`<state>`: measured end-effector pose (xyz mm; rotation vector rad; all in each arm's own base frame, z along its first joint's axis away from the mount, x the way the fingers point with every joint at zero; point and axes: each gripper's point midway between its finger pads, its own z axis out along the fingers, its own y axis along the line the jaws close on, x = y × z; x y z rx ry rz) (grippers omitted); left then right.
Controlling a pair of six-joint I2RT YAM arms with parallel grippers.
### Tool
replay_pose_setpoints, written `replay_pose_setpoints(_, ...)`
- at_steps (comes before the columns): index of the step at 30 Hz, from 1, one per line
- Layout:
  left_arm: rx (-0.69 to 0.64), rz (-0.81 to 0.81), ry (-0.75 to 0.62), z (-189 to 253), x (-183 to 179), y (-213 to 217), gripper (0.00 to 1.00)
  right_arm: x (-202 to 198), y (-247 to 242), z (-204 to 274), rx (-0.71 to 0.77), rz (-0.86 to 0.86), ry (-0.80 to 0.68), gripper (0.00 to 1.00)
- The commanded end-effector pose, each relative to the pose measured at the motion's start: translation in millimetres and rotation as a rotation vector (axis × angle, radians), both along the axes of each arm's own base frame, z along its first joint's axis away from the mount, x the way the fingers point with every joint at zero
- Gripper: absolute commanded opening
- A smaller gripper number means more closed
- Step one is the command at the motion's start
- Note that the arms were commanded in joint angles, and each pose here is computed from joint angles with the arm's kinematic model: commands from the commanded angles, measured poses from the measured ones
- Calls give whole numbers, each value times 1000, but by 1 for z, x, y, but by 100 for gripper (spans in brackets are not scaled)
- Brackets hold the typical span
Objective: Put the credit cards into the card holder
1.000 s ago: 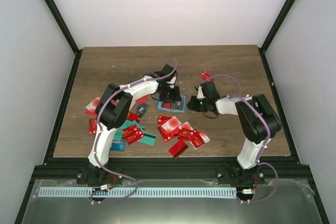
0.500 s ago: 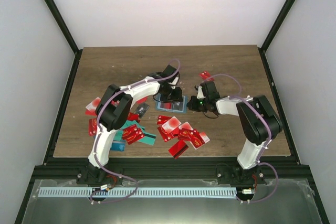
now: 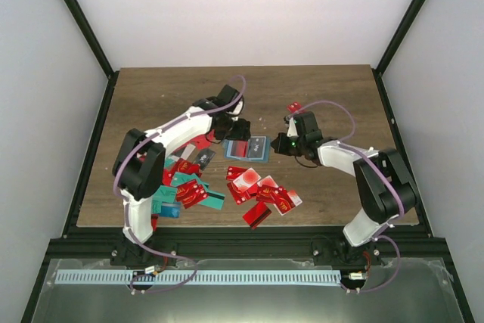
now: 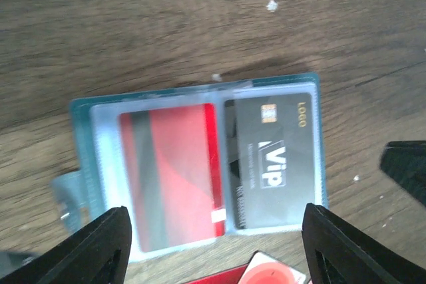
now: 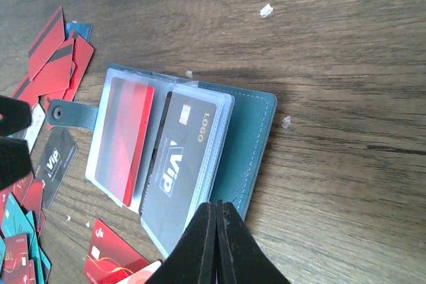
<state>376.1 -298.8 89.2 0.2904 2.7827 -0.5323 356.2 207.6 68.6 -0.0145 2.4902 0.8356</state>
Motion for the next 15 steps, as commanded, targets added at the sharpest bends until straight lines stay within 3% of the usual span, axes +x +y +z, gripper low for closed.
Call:
replay_pose_setpoints(1, 102, -7, -70, 5, -1, 31, 72, -3, -11, 14, -14, -25, -27, 3)
replay_pose_setpoints(9, 206, 36, -133, -10, 8, 56, 68, -10, -5, 23, 45, -11, -9, 13)
replay_pose_setpoints(15, 239, 62, -158, -30, 16, 61, 61, -15, 0, 22, 124, -4, 35, 38)
